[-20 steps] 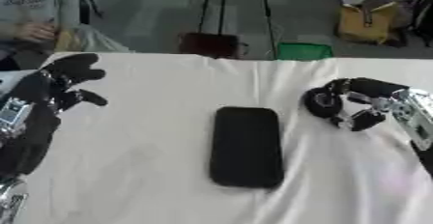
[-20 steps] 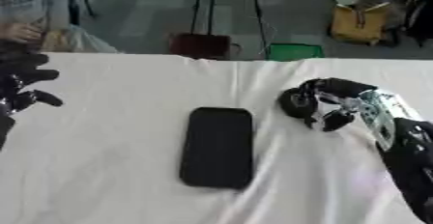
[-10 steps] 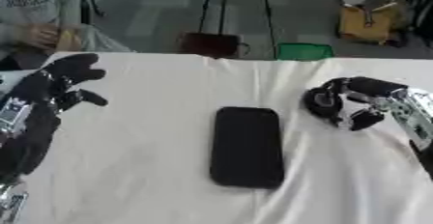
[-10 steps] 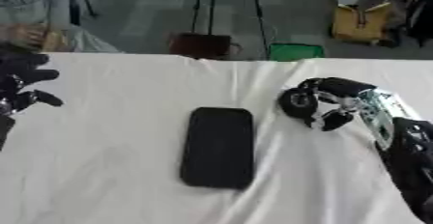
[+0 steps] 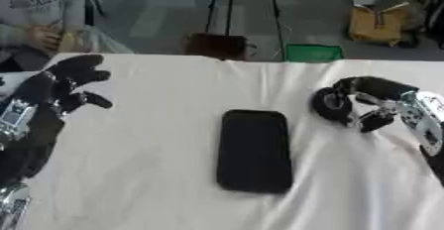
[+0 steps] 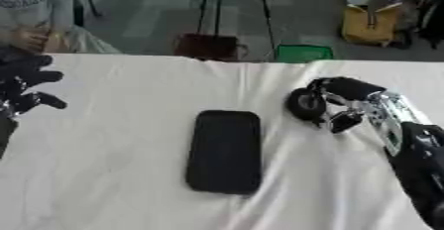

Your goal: Pick up objects on the table and place them in the box.

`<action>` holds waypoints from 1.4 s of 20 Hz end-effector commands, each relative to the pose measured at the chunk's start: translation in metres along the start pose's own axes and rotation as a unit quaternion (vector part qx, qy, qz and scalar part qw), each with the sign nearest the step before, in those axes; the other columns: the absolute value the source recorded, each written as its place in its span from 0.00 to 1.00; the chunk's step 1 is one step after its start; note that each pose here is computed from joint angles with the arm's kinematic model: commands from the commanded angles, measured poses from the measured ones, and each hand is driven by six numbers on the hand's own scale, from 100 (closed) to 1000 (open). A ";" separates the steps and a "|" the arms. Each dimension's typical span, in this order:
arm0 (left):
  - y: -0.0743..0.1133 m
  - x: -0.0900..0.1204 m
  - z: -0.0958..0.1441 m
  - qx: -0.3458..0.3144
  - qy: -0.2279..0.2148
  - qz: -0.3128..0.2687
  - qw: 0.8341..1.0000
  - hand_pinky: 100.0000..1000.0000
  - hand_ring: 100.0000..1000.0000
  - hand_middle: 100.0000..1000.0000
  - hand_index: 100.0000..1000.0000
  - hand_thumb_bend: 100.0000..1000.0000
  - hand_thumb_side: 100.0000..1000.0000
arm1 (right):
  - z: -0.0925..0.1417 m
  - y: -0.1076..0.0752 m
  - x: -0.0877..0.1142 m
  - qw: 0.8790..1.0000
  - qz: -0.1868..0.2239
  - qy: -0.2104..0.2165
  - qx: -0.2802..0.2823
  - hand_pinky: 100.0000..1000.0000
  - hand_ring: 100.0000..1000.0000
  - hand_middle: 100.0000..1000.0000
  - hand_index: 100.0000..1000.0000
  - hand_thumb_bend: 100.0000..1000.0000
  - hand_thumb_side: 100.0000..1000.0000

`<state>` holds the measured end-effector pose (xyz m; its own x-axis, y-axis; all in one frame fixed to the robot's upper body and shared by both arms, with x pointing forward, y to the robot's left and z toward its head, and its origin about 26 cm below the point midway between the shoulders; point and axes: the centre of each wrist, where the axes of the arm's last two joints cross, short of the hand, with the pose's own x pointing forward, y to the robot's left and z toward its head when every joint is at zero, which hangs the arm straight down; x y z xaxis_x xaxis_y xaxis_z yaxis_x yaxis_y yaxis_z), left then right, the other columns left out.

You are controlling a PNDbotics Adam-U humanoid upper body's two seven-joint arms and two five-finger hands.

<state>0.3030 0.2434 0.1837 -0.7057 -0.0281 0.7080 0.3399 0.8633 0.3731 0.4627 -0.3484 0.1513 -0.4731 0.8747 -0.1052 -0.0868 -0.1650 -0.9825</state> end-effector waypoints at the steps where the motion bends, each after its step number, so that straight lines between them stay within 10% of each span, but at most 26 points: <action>1: 0.001 0.006 -0.004 -0.003 -0.012 -0.004 1.000 0.60 0.82 0.83 0.81 0.08 0.96 | 0.003 -0.015 -0.003 0.999 0.028 0.003 -0.032 0.93 0.83 0.81 0.37 0.20 0.00; 12: 0.002 0.006 -0.003 -0.002 -0.011 -0.004 1.000 0.60 0.82 0.83 0.81 0.08 0.95 | 0.004 -0.038 0.007 0.989 0.081 -0.029 -0.118 0.94 0.82 0.80 0.37 0.23 0.00; 25: 0.001 0.006 -0.004 -0.005 -0.014 0.000 1.000 0.60 0.82 0.83 0.81 0.08 0.95 | -0.021 -0.081 0.079 0.959 0.143 -0.178 -0.167 0.95 0.84 0.81 0.38 0.25 0.00; 28: 0.001 0.007 -0.005 -0.005 -0.015 0.001 1.000 0.60 0.82 0.83 0.81 0.08 0.95 | -0.026 -0.075 0.085 0.959 0.156 -0.196 -0.133 0.99 0.90 0.88 0.66 0.34 0.05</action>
<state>0.3029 0.2427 0.1836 -0.7033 -0.0179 0.7107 0.3483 0.8628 0.3664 0.4513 -0.2531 0.1994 -0.7359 0.5768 -0.3546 0.2883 -0.2068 -0.9349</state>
